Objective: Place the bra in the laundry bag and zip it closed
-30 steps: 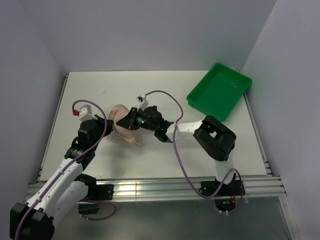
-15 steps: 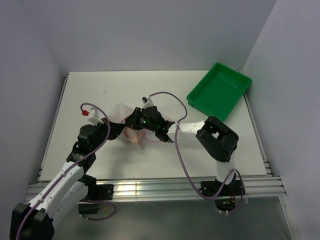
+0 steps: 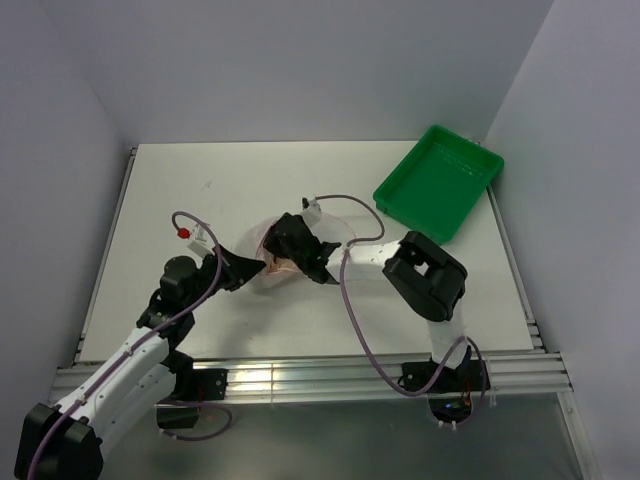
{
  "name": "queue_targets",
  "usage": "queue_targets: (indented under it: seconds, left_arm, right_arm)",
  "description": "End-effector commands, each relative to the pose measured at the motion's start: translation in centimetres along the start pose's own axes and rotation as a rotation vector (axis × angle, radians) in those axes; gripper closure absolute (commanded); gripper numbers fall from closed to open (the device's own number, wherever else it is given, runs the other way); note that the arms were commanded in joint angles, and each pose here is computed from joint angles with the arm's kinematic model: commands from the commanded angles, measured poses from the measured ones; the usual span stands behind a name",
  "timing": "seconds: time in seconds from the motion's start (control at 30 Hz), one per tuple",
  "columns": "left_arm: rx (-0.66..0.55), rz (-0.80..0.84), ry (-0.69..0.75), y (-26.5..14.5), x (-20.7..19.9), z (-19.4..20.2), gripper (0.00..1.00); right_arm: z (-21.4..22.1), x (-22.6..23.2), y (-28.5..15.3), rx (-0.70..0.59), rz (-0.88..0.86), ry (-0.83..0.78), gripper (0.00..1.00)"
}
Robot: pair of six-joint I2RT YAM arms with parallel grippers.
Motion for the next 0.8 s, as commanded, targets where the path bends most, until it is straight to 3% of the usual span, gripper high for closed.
queue_targets:
  seconds: [0.0, 0.1, 0.13, 0.17, 0.27, 0.33, 0.57, 0.63, 0.77]
  left_arm:
    - [0.036, 0.095, -0.068, -0.2, -1.4, 0.5, 1.00]
    - [0.028, 0.105, -0.080, -0.2, -1.6, 0.2, 1.00]
    - [0.022, 0.097, -0.080, -0.2, -1.6, 0.1, 1.00]
    - [0.014, 0.062, -0.084, -0.1, -1.3, 0.1, 1.00]
    - [-0.023, 0.006, -0.076, 0.1, -0.6, -0.3, 1.00]
    - [-0.029, -0.010, -0.075, 0.3, -0.3, -0.3, 1.00]
    - [-0.105, -0.067, -0.053, 0.6, 0.1, -1.5, 1.00]
    - [-0.121, -0.092, -0.036, 0.6, 0.2, -1.9, 1.00]
    - [-0.118, -0.089, -0.020, 0.8, 0.0, -2.2, 1.00]
  right_arm:
    - [-2.6, -0.3, 1.5, -0.164, 0.076, 0.028, 0.98]
    - [-2.7, -0.8, 1.2, -0.170, 0.107, -0.041, 0.84]
    - [-2.8, -0.9, 0.8, -0.165, 0.100, -0.053, 0.65]
    - [-3.0, -1.2, -0.2, -0.162, 0.096, -0.106, 0.52]
    - [-3.8, -1.2, -2.4, -0.160, 0.107, -0.208, 0.25]
    - [-4.2, -1.0, -3.6, -0.146, 0.097, -0.246, 0.18]
    - [-4.3, -1.6, -8.2, 0.025, 0.106, -0.483, 0.07]
    - [-4.5, -1.9, -9.2, 0.044, 0.115, -0.501, 0.02]
    - [-5.2, -1.0, -11.7, 0.070, 0.059, -0.507, 0.00]
Point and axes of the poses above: each gripper's point midway between its finger pads, its own y axis out along the fingers, its own x axis along the line the jaws close on, z = x × y, the point moved 7 cm from there along -y, back along the fingers, and after that the axes turned 13 degrees about y, right-handed, at the moved point
